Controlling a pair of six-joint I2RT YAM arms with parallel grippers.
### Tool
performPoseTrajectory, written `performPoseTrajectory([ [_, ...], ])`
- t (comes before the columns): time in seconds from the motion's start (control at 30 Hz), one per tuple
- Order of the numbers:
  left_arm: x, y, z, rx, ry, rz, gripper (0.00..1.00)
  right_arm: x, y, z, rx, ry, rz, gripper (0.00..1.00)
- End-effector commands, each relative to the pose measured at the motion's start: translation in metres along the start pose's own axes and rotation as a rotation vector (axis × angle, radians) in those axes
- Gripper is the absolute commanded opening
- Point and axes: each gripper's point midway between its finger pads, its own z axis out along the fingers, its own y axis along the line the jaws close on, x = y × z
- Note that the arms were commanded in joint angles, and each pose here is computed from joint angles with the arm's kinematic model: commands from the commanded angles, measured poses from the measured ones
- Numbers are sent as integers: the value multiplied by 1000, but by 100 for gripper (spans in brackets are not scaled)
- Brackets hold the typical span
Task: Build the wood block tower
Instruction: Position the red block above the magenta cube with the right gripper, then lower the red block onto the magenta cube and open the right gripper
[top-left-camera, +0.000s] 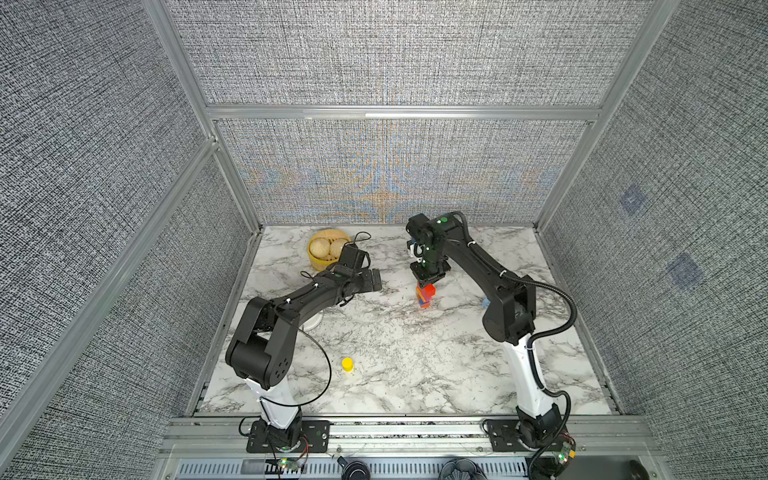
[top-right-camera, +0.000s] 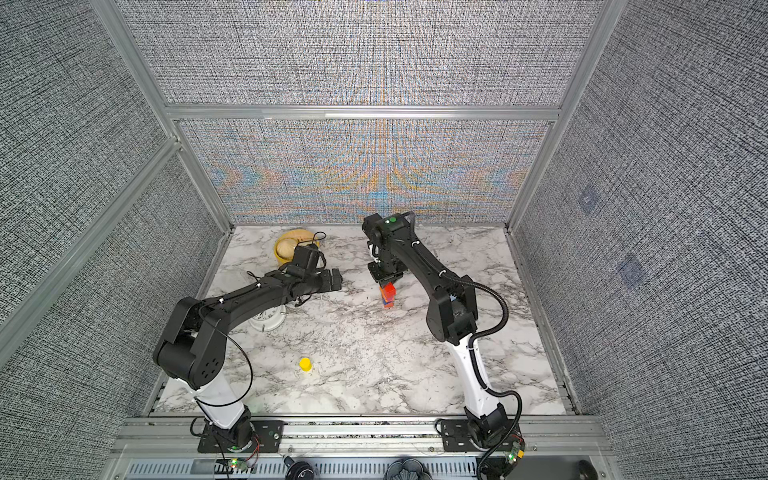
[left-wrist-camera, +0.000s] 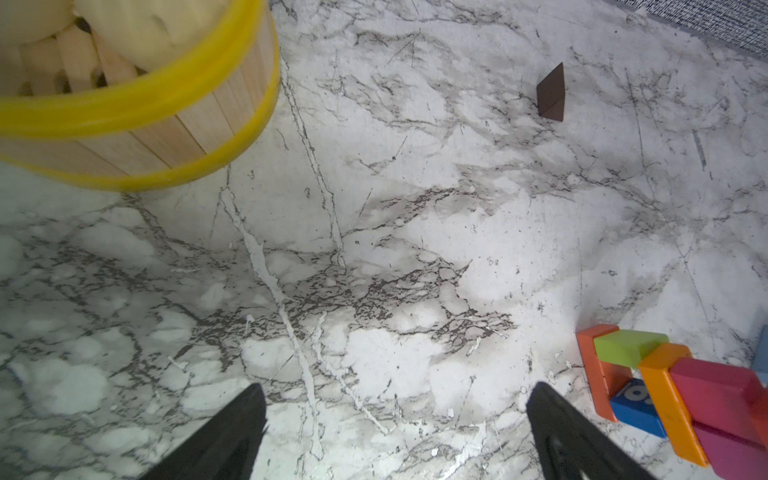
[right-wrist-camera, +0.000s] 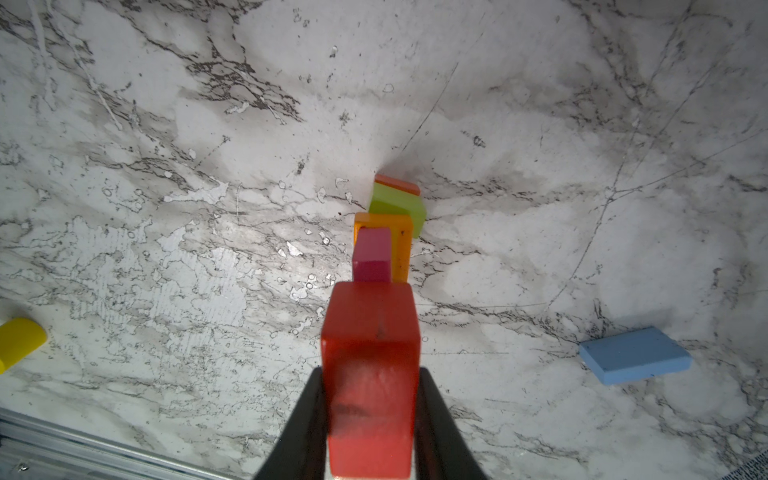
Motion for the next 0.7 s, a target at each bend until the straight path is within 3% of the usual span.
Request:
performPoseTrajectory([
  [0.0,-3,-2,1,7,-12,-4,99,1,0,-1,2,6,5,21],
  [0.4,-4,-2,0,9,-14,-7,99,1,0,-1,2,5,7,21],
  [0.67,-3,-3,1,16,-9,-6,99,2,0,0,6,7,9,31],
])
